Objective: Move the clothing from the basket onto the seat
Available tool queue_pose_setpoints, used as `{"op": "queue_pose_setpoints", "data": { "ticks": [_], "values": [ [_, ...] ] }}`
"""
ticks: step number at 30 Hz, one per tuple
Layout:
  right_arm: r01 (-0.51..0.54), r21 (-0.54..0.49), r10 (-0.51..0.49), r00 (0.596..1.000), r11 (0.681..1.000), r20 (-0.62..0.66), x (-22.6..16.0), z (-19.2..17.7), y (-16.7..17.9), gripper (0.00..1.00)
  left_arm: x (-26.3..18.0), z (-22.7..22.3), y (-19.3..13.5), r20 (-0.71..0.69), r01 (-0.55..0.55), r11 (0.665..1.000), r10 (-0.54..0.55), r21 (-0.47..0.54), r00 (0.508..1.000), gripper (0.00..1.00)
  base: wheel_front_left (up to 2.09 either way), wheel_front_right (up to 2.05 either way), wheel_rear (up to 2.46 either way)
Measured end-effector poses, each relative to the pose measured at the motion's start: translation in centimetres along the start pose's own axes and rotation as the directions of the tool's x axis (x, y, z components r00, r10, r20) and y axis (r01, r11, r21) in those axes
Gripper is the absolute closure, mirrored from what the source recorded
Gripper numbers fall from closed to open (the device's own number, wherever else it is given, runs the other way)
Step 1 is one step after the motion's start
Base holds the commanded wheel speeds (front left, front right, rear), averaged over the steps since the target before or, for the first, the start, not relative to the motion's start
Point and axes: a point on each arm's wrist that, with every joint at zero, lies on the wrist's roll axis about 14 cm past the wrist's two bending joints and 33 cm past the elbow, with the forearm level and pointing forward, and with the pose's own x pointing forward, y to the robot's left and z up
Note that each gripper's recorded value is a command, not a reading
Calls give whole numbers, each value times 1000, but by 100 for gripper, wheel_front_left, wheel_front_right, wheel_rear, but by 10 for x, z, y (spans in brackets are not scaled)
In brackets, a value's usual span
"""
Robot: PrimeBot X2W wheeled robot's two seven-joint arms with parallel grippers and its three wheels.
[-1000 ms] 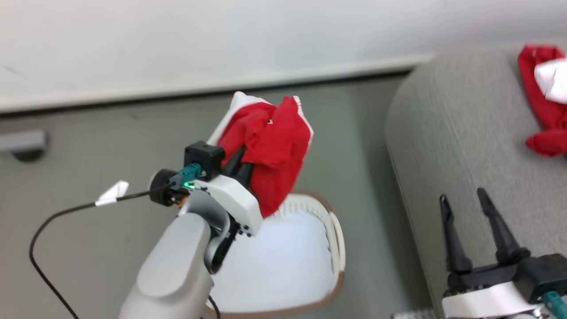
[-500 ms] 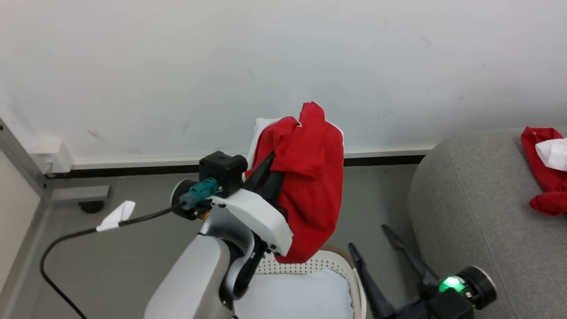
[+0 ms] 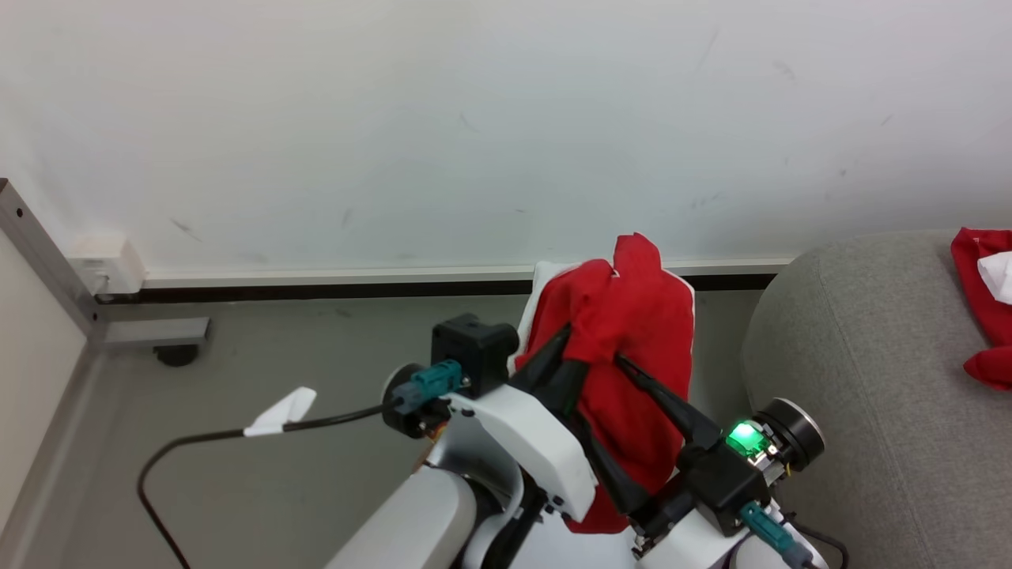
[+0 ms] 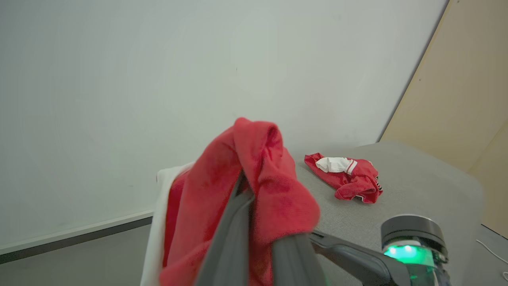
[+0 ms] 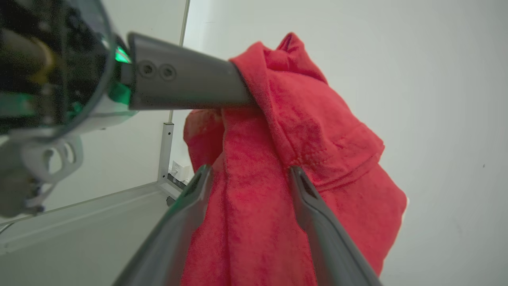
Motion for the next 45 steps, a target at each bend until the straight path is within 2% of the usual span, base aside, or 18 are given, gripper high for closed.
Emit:
{"op": "queue_pose_setpoints", "data": {
  "ticks": [2, 3, 4, 5, 14, 15, 16, 17, 21, 25, 31, 45],
  "values": [
    [-6, 2, 6, 1000, 1000, -27, 3, -8, -1, 0, 0, -5, -6, -14, 11, 1000, -11, -21, 1000, 100, 0, 0, 0],
    [-12, -2, 12, 999, 1000, -51, 4, -15, -2, 54, -1, -7, -10, -19, 17, 999, -17, -34, 1000, 100, 0, 0, 0],
    [-15, -4, 15, 998, 1000, -68, 5, -20, -2, 97, -1, -10, -12, -26, 19, 999, -20, -39, 999, 100, 0, 0, 0],
    [-14, 3, 15, 997, 1000, -74, 6, -22, -3, 100, -1, -11, -16, -28, 25, 999, -26, -43, 999, 100, 0, 0, 0],
    [30, 42, -26, 997, 999, -74, 11, -22, -17, 100, -3, -23, -8, -57, -22, 999, 20, -40, 998, 100, 0, 0, 0],
    [37, 45, -34, 997, 998, -72, 11, -22, -19, 100, -3, -24, -7, -59, -26, 999, 23, -40, 998, 92, 0, 0, 0],
    [45, 45, -42, 997, 998, -70, 10, -21, -22, 100, -3, -24, -5, -58, -29, 999, 27, -38, 998, 60, 0, 0, 0],
    [51, 45, -48, 996, 998, -69, 10, -21, -24, 100, -3, -25, -4, -58, -34, 999, 32, -35, 998, 0, 0, 0, 0],
    [89, 46, -86, 994, 995, -67, 7, -19, -36, 100, -4, -31, 0, -64, -31, 999, 30, -13, 998, 0, 0, 0, 0],
    [141, 39, -138, 988, 989, -68, 2, -19, -53, 100, -9, -37, -4, -60, 25, 999, -23, 35, 998, 0, 0, 0, 0],
    [226, 8, -226, 972, 974, -64, -7, -16, -82, 100, -27, -68, 13, -115, 30, 993, -17, 114, 993, 0, 0, 0, 0],
    [360, -51, -363, 930, 931, -54, -33, -10, -127, 100, -27, -96, 3, -128, 91, 992, -80, 82, 989, 0, 0, 0, 0]
  ]
}}
